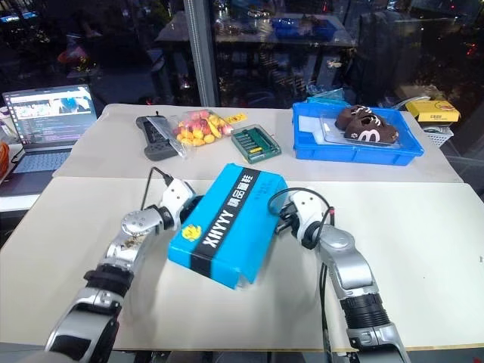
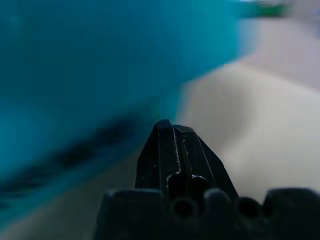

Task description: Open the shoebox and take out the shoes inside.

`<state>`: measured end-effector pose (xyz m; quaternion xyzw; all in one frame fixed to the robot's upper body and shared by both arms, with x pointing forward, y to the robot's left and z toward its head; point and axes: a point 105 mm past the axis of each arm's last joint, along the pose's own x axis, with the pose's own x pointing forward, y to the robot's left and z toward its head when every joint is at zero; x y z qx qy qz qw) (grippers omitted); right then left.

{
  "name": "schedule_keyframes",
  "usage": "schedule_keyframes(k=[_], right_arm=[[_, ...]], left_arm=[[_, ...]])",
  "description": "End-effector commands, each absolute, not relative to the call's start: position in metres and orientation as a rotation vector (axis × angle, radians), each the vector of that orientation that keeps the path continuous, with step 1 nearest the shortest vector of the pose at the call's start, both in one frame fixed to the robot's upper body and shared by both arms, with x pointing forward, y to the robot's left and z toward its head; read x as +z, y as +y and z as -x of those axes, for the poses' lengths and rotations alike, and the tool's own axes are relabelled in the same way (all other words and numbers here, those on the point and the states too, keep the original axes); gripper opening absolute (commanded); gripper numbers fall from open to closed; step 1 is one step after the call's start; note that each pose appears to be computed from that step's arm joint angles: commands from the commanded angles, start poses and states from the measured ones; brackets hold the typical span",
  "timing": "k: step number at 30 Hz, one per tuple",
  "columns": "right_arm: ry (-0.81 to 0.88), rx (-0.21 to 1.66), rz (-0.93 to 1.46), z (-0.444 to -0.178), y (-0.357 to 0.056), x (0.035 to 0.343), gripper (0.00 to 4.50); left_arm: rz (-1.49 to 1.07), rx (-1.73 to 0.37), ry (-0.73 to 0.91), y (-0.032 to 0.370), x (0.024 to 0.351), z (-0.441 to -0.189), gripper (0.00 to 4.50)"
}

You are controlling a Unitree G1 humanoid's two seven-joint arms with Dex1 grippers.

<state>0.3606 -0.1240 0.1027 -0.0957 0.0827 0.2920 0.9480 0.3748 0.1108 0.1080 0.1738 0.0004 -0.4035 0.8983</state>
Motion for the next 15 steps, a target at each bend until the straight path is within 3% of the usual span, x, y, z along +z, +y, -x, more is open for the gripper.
schedule_keyframes(k=[1,7,15], right_arm=[[0.154,0.65,0.277,-0.36,-0.131,0.118,0.0],[0.23,0.772,0.369,-0.337,-0.151,0.126,0.0],[0.272,0.628,0.475,-0.345,-0.214,0.134,0.0]], left_arm=[[-0.277,-0.986,-0.068,0.083,0.134,-0.341,0.01],[-0.229,-1.031,-0.027,0.058,0.125,-0.304,0.01],[-0.197,-1.021,0.017,0.028,0.112,-0.304,0.01]])
